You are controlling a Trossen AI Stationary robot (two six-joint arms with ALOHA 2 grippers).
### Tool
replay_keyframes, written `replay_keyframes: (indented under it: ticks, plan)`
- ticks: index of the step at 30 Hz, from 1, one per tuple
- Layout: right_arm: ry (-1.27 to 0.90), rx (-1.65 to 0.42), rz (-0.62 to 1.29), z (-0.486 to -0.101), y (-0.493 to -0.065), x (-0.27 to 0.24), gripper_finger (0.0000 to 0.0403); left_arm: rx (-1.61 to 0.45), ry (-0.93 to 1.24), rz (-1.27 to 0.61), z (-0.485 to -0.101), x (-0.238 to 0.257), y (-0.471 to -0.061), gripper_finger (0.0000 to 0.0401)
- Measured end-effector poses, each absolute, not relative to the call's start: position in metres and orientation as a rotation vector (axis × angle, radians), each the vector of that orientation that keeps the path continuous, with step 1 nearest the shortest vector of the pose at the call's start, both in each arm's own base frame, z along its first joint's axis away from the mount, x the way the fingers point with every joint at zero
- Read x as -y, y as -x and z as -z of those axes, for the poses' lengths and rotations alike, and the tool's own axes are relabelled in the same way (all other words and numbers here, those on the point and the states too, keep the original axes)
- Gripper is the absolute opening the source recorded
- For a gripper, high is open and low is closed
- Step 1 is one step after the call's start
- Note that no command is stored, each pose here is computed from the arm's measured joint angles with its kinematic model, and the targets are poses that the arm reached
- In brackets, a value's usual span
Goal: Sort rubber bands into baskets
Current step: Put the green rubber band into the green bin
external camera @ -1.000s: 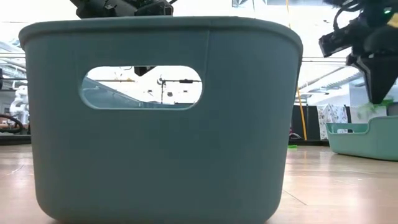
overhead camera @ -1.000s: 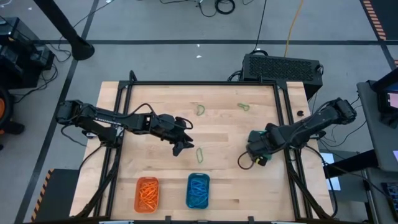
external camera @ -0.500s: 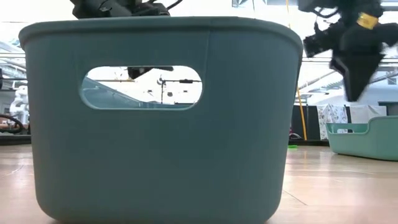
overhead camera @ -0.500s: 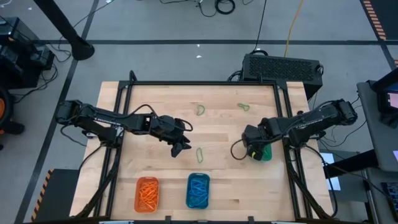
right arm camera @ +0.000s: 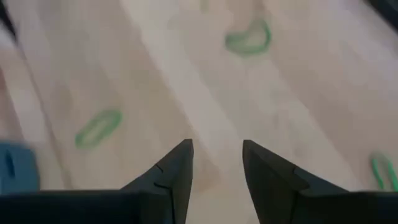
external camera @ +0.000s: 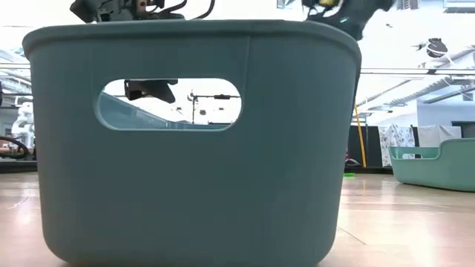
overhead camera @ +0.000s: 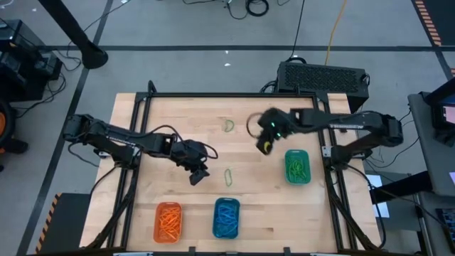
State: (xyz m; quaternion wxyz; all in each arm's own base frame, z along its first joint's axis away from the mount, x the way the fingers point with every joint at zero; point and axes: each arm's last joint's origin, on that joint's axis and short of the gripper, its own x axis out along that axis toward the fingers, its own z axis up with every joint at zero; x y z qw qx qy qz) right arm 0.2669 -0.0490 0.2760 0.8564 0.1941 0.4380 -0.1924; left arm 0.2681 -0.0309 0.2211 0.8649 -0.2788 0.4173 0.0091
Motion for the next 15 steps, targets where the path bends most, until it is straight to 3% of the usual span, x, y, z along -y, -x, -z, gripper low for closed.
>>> replay_keyframes:
  ticks: [6,15]
  plan:
    - [-0.463,-0.934,0.391,-0.249,-0.298,0.097,0.0132,-0.808,0.543,-0.051,-0.241,0.043,-0.251,0.0176]
    - [-0.402,-0.978,0.407,-0.213,-0.357,0.150,0.0132,-0.608,0.417,-0.278,-0.279,0.032,-0.211,0.0176]
